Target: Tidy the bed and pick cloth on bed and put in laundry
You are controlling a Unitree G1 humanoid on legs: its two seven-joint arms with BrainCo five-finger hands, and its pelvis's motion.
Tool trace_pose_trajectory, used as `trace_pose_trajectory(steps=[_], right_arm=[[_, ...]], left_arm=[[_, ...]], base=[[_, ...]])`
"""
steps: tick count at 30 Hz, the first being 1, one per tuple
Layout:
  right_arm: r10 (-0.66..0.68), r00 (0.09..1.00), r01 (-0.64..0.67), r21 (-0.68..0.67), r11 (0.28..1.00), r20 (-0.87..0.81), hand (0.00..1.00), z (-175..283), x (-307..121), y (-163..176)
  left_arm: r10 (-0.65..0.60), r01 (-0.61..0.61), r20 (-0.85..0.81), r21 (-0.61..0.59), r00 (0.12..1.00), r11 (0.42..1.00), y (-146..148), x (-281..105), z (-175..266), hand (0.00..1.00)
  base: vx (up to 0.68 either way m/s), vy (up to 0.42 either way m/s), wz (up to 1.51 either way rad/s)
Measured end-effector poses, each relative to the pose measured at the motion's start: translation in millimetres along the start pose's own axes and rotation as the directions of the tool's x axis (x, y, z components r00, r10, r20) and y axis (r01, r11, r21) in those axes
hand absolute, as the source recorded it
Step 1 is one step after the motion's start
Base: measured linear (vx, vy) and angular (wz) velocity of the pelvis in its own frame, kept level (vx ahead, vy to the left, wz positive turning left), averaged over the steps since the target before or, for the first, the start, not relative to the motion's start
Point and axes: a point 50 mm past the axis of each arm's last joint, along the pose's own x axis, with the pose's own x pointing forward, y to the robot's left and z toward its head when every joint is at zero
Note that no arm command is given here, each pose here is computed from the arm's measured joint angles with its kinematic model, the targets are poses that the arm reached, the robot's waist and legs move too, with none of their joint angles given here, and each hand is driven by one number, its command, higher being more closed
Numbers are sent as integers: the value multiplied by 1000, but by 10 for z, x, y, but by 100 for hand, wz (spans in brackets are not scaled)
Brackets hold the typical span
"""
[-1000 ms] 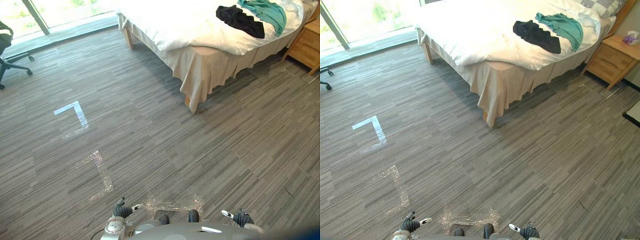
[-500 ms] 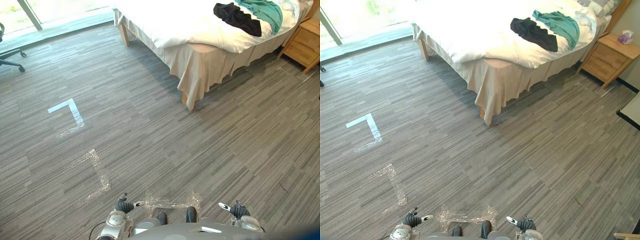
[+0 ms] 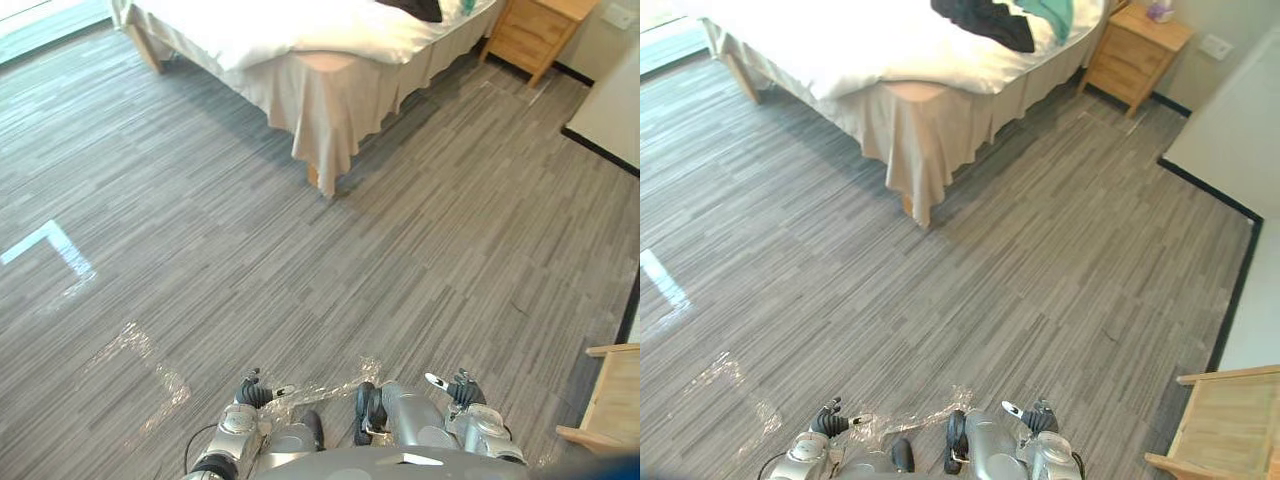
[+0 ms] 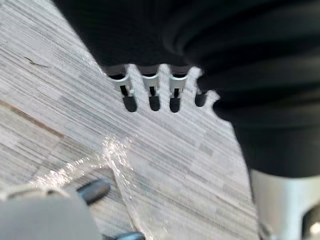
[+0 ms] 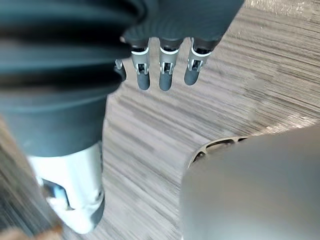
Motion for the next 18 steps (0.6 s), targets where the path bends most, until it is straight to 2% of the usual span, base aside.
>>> trace_pose_trajectory(steps=[6, 8, 10, 13, 16, 18], right_arm=[[-25, 999, 25, -2, 1000, 24, 0, 112, 33, -45], [-41, 997, 42, -10, 999, 62, 0, 300, 84, -94], [-53, 998, 54, -26, 998, 36, 0, 264, 89, -133], [-47, 999, 49, -113, 992, 28, 0, 215, 80, -138], [-3, 1000, 9, -221, 975, 29, 0, 200, 76, -29], [4, 1000, -2, -246, 969, 5, 0, 161, 80, 4]], left_arm=[[16, -16, 1, -27, 1000, 1000, 14, 13, 29, 0], [-5, 6, 30, -46, 1000, 999, -82, 27, 141, 0], [-17, 21, 67, -59, 998, 998, -152, 21, 209, 0], [-39, 46, 82, -82, 996, 996, -275, -6, 229, 0], [-3, 15, 104, -108, 995, 994, -205, -17, 242, 0], [13, 3, 114, -134, 993, 991, -182, -15, 272, 0]], base=[[432, -323, -39], [569, -515, -39], [466, -400, 13], [442, -370, 7], [369, -252, -46], [412, -166, -52]])
